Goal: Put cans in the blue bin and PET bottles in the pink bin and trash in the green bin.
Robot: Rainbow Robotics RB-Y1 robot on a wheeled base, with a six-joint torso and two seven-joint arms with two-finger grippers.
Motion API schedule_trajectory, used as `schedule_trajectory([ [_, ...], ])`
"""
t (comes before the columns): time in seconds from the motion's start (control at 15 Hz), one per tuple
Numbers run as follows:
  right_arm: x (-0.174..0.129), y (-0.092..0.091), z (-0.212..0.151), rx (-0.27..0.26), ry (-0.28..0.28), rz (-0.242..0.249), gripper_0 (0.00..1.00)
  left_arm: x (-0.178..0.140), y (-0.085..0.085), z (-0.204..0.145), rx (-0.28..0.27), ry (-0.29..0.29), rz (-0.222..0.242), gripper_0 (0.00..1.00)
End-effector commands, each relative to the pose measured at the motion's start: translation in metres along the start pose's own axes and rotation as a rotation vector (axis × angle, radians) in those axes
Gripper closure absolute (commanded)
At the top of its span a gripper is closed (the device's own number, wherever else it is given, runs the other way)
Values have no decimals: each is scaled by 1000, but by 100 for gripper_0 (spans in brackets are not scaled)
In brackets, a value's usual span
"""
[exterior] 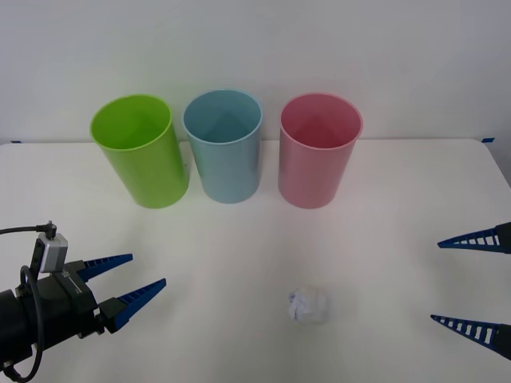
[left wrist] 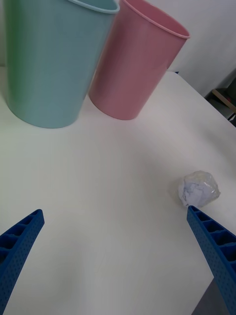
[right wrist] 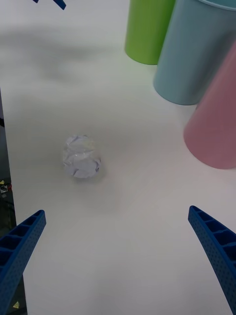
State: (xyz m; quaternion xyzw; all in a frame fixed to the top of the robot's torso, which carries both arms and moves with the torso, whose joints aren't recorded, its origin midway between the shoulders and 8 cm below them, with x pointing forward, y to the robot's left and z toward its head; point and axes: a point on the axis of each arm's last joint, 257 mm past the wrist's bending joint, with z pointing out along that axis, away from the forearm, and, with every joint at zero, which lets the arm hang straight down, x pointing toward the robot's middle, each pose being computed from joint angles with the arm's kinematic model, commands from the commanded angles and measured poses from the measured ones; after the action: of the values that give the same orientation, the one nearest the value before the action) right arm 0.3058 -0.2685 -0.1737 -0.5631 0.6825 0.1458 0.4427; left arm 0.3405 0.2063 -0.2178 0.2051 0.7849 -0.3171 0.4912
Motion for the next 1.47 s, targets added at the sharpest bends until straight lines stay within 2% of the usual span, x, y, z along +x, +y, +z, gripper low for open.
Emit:
schedule_trajectory([
  [0.07, -1, -1, -10, -11, 105, 6, 0, 0, 0, 0, 0, 0, 0, 0],
  [0.13, 3, 0, -12, -14, 160, 20, 0, 0, 0, 0, 0, 0, 0, 0],
  [0.2, 3, 1, -12, -13, 186, 25, 0, 0, 0, 0, 0, 0, 0, 0],
  [0.53, -16, 9, 6, 12, 270, 64, 0, 0, 0, 0, 0, 0, 0, 0],
  [0.67, -25, 12, 17, 6, 271, 96, 0, 0, 0, 0, 0, 0, 0, 0],
  [0.87, -28, 15, 35, -40, 287, 147, 0, 0, 0, 0, 0, 0, 0, 0],
  [1.2, -18, 6, 58, -36, 348, 126, 0, 0, 0, 0, 0, 0, 0, 0],
  [1.47, -13, 16, 79, -94, 370, 141, 0, 0, 0, 0, 0, 0, 0, 0],
])
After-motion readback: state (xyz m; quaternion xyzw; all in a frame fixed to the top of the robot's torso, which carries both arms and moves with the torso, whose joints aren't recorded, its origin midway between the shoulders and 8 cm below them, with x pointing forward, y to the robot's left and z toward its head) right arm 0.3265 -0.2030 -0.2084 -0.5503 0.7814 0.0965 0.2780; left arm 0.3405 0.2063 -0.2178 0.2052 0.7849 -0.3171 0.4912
